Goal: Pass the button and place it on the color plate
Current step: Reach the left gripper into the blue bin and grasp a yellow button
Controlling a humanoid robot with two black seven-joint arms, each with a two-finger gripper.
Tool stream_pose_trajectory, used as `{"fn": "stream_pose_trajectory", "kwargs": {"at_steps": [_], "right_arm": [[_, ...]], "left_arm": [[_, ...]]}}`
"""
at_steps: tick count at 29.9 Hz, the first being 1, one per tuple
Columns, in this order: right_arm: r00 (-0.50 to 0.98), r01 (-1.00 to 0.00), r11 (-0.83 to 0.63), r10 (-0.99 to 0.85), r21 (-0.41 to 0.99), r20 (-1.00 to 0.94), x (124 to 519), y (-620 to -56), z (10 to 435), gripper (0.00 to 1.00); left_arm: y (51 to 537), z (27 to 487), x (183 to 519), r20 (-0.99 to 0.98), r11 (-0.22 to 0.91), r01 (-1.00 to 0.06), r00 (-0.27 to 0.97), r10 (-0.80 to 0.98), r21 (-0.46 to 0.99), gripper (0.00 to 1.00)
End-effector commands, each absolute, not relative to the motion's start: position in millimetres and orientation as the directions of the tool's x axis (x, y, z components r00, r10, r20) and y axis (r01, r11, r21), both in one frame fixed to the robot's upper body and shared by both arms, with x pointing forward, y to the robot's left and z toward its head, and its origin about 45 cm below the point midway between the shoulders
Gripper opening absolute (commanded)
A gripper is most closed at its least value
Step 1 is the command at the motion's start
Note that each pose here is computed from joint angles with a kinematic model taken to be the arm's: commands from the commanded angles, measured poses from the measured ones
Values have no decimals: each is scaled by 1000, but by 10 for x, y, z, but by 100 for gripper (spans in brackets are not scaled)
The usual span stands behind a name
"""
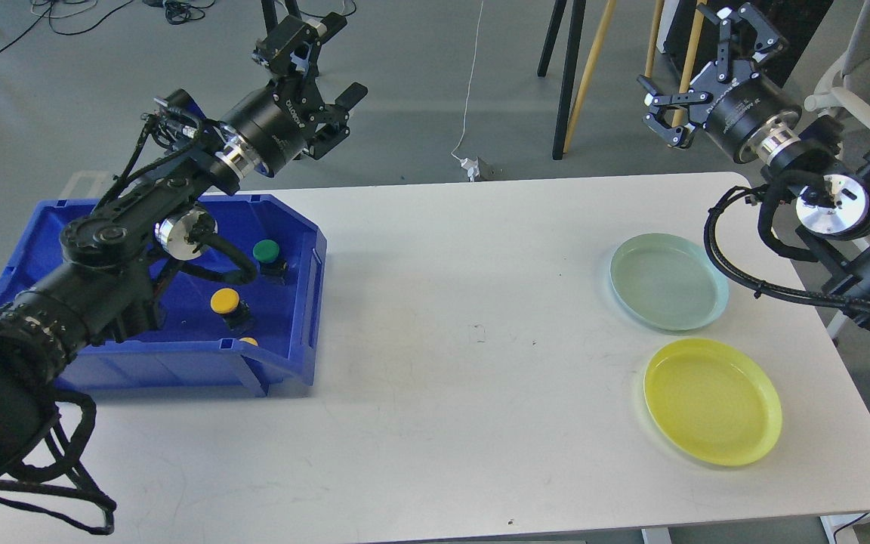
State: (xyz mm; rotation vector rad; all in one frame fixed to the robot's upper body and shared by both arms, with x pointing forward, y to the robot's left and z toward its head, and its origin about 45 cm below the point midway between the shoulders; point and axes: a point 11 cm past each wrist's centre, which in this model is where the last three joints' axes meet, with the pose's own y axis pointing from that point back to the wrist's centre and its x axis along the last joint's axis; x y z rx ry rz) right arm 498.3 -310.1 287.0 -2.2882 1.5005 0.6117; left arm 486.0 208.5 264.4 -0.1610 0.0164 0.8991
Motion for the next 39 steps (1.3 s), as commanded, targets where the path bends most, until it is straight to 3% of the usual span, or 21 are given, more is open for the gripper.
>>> {"fn": "stream_pose_trajectory", "kwargs": {"at_steps": [1, 8, 11, 16, 19, 21, 24, 27, 30, 34, 39], "right_arm": [[347, -922, -384, -778, -40, -523, 4979, -3116, 2857, 99], [345, -923, -383, -774, -42, -531, 4977, -3102, 2838, 99], [349, -921, -386, -766, -49, -539, 4985, -3066, 2847, 99], [319, -935, -351, -774, -49, -547, 4989, -3179, 2818, 99], [271, -951, -307, -799, -24, -537, 4988, -3349, 2745, 99], [268, -952, -305, -800, -20, -537, 4981, -3360, 2729, 99], [242, -958, -286, -808, -1, -537, 4925, -3476, 2641, 99], [226, -963, -271, -817, 6, -531, 4901, -3567, 2625, 99], [218, -963, -268, -817, 17, -534, 4871, -3581, 2559, 99], [217, -961, -275, -812, 26, -542, 4857, -3530, 2491, 99], [212, -961, -273, -812, 33, -544, 4839, -3541, 2453, 99]], "left_arm": [[2182, 2665, 4876, -77, 596, -792, 608, 790, -133, 100], [2655, 2784, 4959, -81, 503, -851, 517, 852, -149, 100], [2449, 2918, 4962, -145, 514, -830, 548, 824, -217, 100], [2034, 3475, 4653, -206, 586, -688, 705, 678, -428, 100], [1950, 3810, 4382, -33, 697, -566, 786, 618, -441, 99], [2061, 3847, 4295, 126, 741, -567, 757, 641, -361, 99], [2210, 3677, 4243, 366, 815, -567, 737, 567, -121, 99], [2404, 3387, 4197, 606, 814, -557, 708, 363, 164, 99], [2752, 3028, 4145, 774, 716, -577, 628, 81, 394, 99], [3131, 2545, 4020, 747, 573, -525, 612, -260, 630, 99], [3391, 2066, 4047, 643, 431, -485, 650, -405, 761, 99]]}}
